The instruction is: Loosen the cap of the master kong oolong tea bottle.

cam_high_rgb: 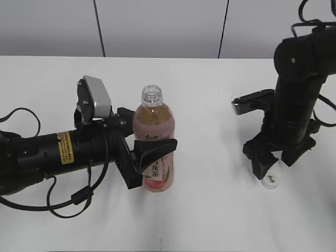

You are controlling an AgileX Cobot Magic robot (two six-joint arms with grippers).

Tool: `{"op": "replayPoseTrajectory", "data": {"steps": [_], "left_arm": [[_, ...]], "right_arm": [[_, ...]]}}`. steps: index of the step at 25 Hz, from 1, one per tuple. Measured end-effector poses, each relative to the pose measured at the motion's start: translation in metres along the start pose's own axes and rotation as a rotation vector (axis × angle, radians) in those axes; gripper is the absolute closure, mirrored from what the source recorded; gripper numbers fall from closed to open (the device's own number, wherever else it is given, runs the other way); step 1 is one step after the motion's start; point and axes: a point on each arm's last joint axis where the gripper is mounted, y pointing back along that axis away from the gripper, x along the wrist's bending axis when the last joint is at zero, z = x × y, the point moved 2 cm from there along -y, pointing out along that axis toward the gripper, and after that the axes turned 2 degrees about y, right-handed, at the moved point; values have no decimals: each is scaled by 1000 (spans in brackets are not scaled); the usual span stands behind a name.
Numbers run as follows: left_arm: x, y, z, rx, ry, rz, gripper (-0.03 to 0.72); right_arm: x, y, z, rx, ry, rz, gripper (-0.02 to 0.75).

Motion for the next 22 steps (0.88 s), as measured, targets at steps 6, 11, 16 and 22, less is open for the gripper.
{"op": "replayPoseTrajectory", "data": {"steps": [6, 11, 16, 22], "left_arm": [[0, 0, 0, 0, 0, 0, 261], [0, 0, 0, 0, 0, 0, 261], [0, 0, 0, 1, 0, 0, 261], [0, 0, 0, 1, 0, 1, 261]], "right_arm": [[6, 53, -23, 3, -69, 3, 193], [17, 100, -57, -74, -89, 19, 195], [29, 123, -113, -135, -87, 15, 195], [41, 116, -173, -297, -87, -11, 195]]}}
